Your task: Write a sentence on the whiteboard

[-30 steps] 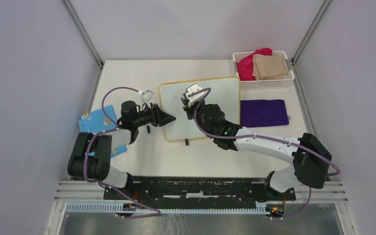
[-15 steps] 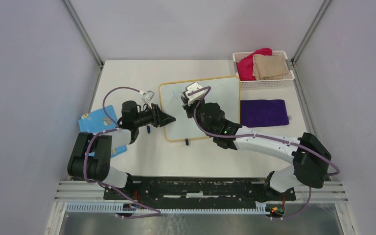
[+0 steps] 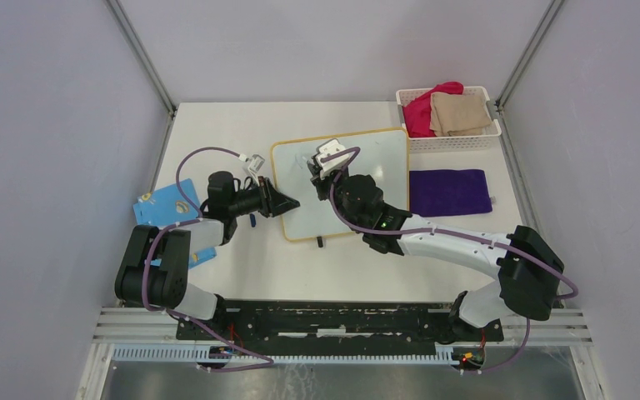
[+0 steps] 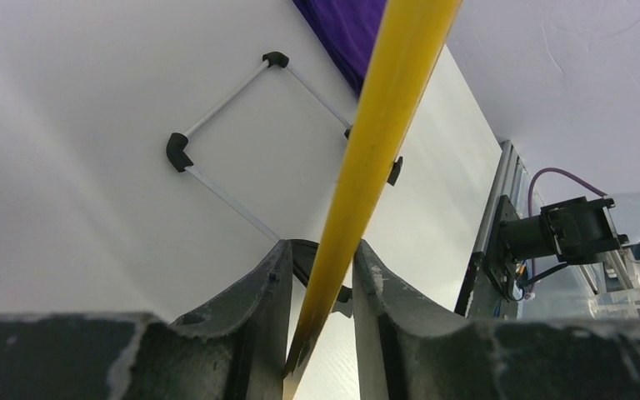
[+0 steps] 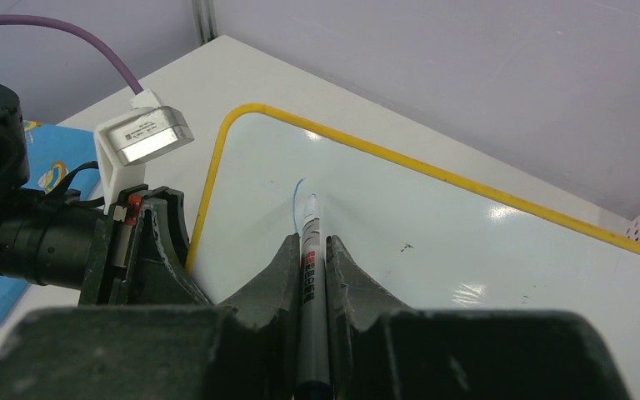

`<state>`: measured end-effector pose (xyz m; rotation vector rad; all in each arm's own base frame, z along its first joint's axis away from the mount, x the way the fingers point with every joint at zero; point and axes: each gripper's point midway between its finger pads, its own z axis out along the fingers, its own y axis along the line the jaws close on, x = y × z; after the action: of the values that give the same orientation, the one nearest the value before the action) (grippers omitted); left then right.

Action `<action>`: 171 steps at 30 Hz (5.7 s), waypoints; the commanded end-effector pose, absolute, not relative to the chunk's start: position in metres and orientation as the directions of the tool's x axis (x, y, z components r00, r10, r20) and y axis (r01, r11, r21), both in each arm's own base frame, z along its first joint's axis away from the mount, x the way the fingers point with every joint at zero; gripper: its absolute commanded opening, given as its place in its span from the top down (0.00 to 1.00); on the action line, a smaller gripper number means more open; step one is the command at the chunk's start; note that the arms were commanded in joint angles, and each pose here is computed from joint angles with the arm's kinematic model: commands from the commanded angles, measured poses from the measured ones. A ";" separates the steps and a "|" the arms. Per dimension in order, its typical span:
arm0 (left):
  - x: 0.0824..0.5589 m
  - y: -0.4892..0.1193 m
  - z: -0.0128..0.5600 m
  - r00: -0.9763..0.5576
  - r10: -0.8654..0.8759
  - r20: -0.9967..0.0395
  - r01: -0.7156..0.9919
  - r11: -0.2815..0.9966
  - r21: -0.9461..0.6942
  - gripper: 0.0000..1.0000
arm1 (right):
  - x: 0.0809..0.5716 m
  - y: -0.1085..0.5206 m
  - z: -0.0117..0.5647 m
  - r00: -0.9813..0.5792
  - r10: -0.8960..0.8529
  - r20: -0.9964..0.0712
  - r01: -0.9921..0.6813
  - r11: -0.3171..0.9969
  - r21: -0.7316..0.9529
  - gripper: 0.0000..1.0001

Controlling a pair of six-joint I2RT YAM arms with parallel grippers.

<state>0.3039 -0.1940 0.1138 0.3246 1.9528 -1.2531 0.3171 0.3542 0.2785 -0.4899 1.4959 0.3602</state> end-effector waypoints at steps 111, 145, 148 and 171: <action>0.306 -0.200 0.128 -0.616 -0.172 -0.769 0.679 0.379 -0.629 0.51 | 0.277 0.303 0.314 0.112 0.064 -0.992 -0.578 0.816 -0.013 1.00; 0.309 -0.195 0.099 -0.625 -0.144 -0.767 0.654 0.439 -0.616 0.67 | 0.291 0.322 0.310 0.107 0.057 -0.993 -0.573 0.819 -0.015 1.00; 0.310 -0.194 0.099 -0.624 -0.143 -0.768 0.654 0.442 -0.613 0.67 | 0.299 0.331 0.313 0.109 0.040 -0.993 -0.564 0.825 -0.028 1.00; 0.311 -0.193 0.099 -0.621 -0.138 -0.771 0.652 0.456 -0.607 0.67 | 0.331 0.352 0.292 0.055 -0.081 -0.995 -0.491 0.866 -0.097 1.00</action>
<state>0.3021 -0.1989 0.1040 0.4140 1.9082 -1.3339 0.3240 0.3490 0.2642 -0.5274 1.5461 0.3247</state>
